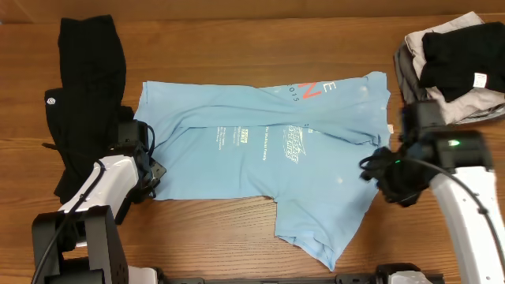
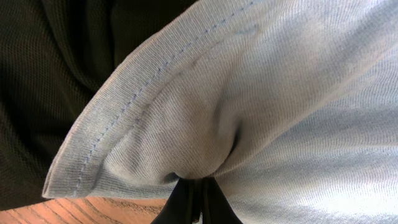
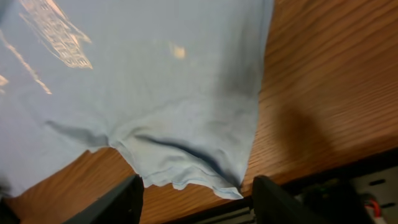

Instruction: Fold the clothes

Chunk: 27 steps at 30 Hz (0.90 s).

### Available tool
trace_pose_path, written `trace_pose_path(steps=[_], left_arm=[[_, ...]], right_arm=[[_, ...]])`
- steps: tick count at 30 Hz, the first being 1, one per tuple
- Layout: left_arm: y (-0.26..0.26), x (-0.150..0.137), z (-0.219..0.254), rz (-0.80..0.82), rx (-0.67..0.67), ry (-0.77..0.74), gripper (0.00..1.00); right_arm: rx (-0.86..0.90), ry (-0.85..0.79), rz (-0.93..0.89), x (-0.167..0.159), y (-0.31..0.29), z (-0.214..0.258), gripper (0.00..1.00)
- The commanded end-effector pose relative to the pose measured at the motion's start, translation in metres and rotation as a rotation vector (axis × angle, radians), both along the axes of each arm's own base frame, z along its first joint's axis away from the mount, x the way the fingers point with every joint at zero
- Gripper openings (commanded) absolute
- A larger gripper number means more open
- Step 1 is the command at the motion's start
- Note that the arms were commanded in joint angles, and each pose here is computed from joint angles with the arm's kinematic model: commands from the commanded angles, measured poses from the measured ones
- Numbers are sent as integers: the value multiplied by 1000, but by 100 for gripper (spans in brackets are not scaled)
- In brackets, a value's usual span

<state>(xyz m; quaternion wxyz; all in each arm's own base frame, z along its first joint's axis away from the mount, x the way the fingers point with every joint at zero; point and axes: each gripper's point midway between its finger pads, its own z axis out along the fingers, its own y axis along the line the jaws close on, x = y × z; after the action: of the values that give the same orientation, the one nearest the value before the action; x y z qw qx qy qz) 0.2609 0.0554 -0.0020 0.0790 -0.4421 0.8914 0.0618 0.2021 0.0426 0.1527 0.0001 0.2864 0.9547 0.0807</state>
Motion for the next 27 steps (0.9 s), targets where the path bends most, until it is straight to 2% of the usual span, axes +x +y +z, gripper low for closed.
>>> trace_pose_path(steps=[1,8,18,27], left_arm=[[-7,-5,-4,-13,-35,18,4],[-7,-10,-5,-12,-37,34,4],[-8,-13,-5,-13,-43,46,4],[-14,-24,-6,-14,-77,92,4]], right_arm=[[-5,89,-65,-20,18,-30,59],[-39,183,-51,-54,43,-69,59],[-31,149,-19,-73,71,-124,62],[3,208,-9,-91,74,-134,62]])
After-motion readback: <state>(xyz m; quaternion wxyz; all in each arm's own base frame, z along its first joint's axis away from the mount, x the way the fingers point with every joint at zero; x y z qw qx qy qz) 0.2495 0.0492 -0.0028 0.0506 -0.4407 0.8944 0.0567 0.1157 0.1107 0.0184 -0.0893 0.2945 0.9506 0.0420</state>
